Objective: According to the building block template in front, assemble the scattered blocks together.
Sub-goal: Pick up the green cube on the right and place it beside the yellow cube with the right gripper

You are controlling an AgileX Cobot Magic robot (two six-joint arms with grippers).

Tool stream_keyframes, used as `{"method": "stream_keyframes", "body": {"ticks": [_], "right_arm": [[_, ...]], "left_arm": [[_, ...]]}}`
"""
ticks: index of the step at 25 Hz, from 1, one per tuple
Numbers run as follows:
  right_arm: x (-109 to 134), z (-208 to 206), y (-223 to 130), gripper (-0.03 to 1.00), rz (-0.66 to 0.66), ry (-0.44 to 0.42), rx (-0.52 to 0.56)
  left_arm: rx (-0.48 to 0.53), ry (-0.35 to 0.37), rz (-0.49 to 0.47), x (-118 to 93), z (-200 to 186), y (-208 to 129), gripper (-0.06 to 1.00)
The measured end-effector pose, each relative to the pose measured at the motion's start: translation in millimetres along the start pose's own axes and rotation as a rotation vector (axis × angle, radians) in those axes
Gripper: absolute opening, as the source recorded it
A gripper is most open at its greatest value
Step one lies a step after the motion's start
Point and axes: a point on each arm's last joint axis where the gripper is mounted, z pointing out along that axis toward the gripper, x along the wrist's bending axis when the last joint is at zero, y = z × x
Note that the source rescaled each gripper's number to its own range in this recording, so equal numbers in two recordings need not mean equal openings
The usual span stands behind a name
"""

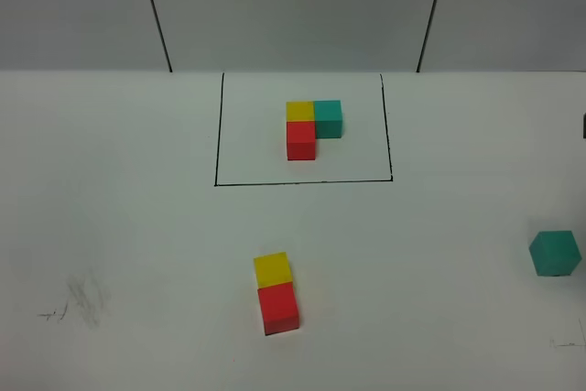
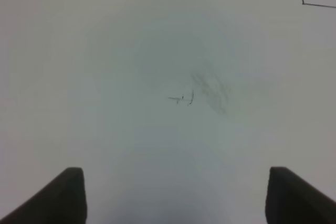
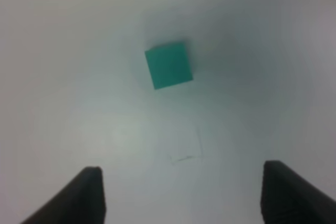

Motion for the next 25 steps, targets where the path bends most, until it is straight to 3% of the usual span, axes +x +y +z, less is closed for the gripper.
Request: {"method": "stream_keyframes", "body": {"ticks": [13,25], "right_arm": [[11,66,15,0.69,-0.072,-0.040,0.199],[-2,120,34,0.69,-0.132,-0.040,0.212]], "left_arm": [[0.000,0.000,0.000,0,0,0,1.00],[0.000,0.000,0.000,0,0,0,1.00]]}}
